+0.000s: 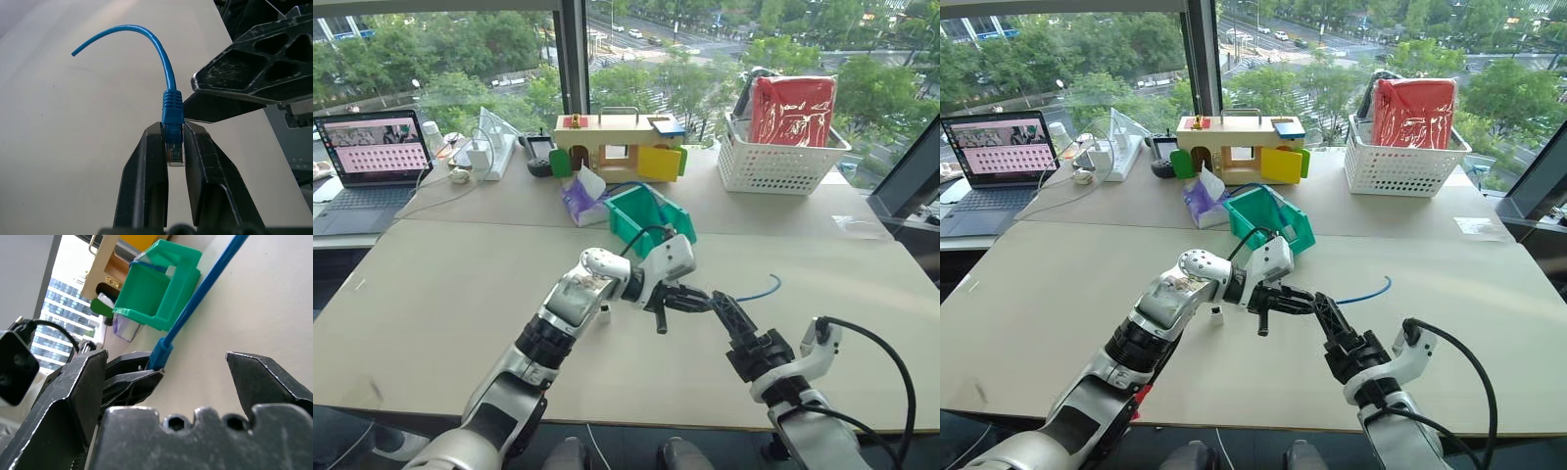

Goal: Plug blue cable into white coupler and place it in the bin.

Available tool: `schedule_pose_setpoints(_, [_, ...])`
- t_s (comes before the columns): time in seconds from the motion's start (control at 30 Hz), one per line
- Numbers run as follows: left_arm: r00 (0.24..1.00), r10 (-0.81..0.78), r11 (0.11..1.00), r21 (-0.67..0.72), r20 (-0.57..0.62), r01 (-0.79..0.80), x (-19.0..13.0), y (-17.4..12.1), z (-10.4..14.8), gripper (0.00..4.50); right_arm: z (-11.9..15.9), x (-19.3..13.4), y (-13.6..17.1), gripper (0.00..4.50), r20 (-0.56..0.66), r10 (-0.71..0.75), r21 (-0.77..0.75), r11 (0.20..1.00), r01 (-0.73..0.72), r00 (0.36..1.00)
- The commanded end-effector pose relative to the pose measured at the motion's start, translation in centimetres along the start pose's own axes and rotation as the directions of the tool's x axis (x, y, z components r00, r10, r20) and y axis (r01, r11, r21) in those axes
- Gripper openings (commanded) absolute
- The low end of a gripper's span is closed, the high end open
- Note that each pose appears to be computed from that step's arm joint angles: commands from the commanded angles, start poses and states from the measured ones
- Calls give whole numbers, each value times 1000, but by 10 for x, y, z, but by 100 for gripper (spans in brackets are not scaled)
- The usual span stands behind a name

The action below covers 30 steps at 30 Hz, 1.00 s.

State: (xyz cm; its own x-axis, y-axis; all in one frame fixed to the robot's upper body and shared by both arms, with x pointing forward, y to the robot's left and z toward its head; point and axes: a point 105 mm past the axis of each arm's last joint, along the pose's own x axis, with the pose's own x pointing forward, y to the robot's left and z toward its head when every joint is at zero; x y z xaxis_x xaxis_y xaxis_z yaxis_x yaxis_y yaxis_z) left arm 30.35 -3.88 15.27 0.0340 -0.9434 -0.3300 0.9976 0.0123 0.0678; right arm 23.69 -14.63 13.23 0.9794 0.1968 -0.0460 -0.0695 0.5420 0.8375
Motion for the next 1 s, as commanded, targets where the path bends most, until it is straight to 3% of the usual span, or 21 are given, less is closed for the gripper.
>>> schedule_pose_setpoints(0.03, [999,-23,998,52,30,22,2,-8,12,8,8,0,8,449,52,31,3,1000,-31,998])
schedule_pose_setpoints(0.17, [999,-24,999,41,32,23,1,-8,10,8,7,1,10,449,56,41,16,999,-42,998])
schedule_pose_setpoints(0.2, [999,-26,999,45,30,25,2,-9,9,8,6,1,11,397,54,47,22,999,-48,997])
schedule_pose_setpoints(0.6, [998,-29,999,27,58,27,6,-9,13,8,0,3,14,6,30,68,59,996,-70,997])
schedule_pose_setpoints(0.77, [998,19,999,-46,60,-16,0,2,12,8,10,2,12,6,79,60,53,996,-65,995])
schedule_pose_setpoints(0.83, [997,-41,999,-32,65,43,-6,-4,13,109,17,2,11,0,114,52,56,997,-59,992])
schedule_pose_setpoints(0.87, [996,-46,999,-26,72,48,-9,-3,15,128,21,2,10,0,134,48,55,997,-56,990])
schedule_pose_setpoints(1.0, [992,38,999,-26,123,-35,-34,18,28,277,40,3,6,0,221,38,33,998,-46,974])
